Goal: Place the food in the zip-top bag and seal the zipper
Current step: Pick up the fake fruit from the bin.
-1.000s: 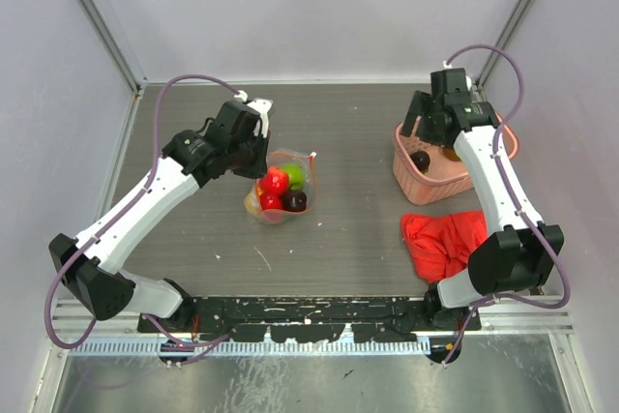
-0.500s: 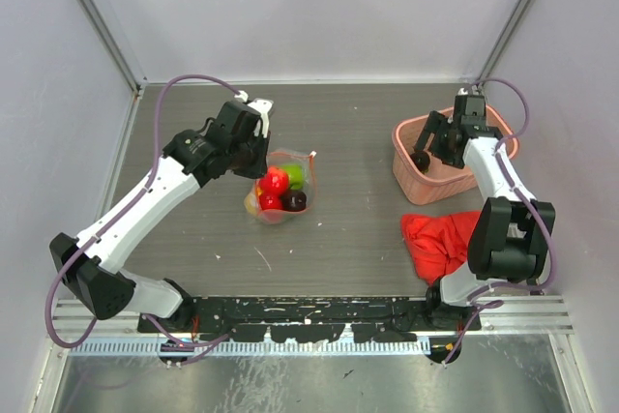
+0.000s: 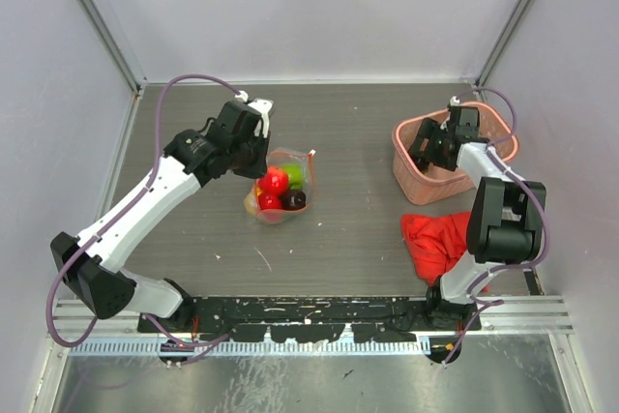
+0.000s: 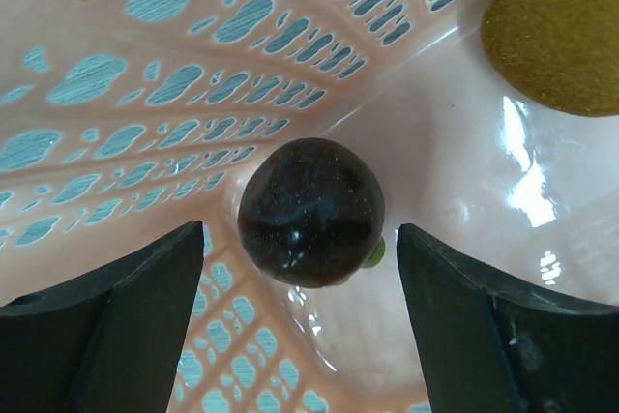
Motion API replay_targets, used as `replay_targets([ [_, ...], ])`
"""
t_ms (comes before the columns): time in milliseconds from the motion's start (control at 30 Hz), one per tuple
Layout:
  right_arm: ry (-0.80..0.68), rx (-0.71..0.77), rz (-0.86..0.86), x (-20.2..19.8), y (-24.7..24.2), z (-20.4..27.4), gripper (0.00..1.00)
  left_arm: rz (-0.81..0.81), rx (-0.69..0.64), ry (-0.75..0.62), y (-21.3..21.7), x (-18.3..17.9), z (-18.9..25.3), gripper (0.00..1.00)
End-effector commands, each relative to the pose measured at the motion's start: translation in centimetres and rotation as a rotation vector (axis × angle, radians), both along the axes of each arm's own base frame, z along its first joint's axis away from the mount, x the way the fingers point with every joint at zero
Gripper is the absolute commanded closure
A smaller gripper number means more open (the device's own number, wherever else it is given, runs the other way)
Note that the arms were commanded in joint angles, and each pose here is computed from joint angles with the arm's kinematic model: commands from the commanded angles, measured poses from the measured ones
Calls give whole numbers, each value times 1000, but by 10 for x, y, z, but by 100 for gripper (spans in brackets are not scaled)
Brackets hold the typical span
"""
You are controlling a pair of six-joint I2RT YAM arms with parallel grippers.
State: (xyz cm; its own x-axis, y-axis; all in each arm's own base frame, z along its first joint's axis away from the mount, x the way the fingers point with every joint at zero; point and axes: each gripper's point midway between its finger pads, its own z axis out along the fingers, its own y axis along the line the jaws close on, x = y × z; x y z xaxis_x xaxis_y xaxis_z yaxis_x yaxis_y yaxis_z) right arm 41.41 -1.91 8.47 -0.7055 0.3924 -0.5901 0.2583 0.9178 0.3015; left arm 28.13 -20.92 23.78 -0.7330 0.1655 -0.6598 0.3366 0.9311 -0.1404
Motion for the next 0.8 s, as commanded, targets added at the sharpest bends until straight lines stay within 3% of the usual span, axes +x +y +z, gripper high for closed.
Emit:
replay_targets([
  [0,-88,-6,26,19,-1,4,15,2,-19,-58,-1,9,20,100],
  [400,-51,-10,30,18,-1,-28,22,0,-13,-48,-2,9,16,100],
  [767,-108,-38,1,10,-6,8,52,1,-18,-52,-2,9,17,100],
])
